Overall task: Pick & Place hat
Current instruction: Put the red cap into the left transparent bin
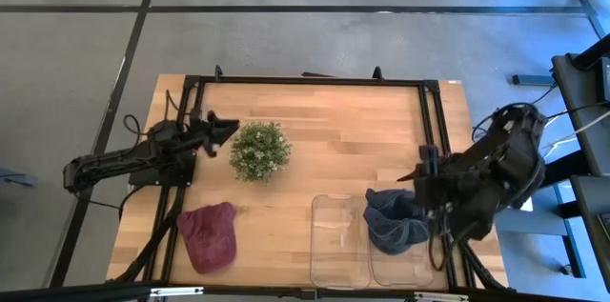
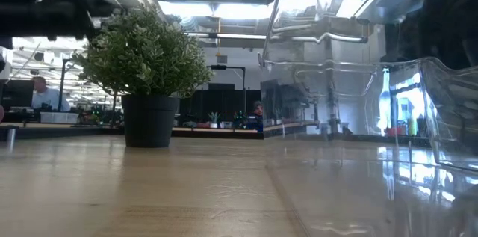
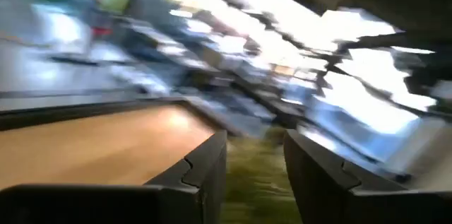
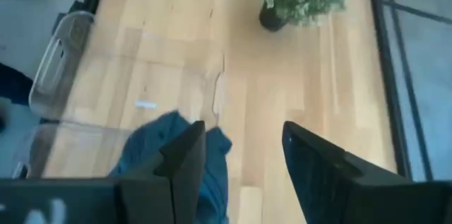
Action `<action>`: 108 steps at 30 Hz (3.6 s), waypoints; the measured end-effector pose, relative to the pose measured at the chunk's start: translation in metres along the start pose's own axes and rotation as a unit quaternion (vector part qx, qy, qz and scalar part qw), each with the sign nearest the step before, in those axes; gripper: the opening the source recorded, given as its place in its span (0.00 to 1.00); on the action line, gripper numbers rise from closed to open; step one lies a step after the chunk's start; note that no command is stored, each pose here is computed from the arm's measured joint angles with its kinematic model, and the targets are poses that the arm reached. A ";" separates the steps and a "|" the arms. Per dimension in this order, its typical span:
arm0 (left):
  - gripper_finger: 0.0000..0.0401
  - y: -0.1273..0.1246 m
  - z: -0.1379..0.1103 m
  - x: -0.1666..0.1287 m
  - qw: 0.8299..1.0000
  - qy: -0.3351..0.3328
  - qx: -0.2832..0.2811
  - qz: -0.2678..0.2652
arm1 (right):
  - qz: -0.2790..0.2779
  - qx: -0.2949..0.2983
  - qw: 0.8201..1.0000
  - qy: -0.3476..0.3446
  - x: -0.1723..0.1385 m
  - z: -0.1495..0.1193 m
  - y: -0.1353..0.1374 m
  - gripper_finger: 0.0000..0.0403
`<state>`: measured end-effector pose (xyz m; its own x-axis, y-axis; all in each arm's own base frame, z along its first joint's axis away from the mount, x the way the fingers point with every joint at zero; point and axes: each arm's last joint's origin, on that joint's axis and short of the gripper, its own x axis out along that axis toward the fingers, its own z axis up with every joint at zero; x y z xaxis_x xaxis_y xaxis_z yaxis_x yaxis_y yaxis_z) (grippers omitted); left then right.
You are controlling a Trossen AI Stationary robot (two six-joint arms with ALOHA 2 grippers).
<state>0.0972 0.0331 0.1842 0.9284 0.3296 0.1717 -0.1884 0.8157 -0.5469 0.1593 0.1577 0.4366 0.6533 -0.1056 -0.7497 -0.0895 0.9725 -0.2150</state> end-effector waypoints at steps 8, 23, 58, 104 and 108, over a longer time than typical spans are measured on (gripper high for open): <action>0.34 -0.027 0.013 0.005 0.986 0.081 -0.026 -0.146 | 0.017 0.082 0.994 -0.070 0.027 -0.025 -0.044 0.47; 0.34 -0.130 0.008 0.025 0.843 0.509 -0.172 0.015 | 0.052 0.142 0.974 -0.171 0.054 -0.025 -0.078 0.47; 0.34 -0.140 -0.085 -0.063 0.692 0.570 -0.105 0.430 | 0.035 0.097 0.985 -0.140 0.085 -0.012 -0.067 0.47; 0.03 -0.135 -0.138 -0.065 0.687 0.550 -0.020 0.475 | 0.027 0.077 0.986 -0.148 0.085 -0.010 -0.067 0.47; 0.02 -0.136 -0.136 -0.065 0.682 0.550 -0.032 0.481 | 0.024 0.077 0.984 -0.157 0.084 -0.009 -0.068 0.47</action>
<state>0.1064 -0.1642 0.1356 0.0703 0.1132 -0.9911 -0.8982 0.4394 -0.0135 0.2138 0.0813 0.3827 0.8530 -0.0140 -0.5218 -0.0258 0.9973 -0.0689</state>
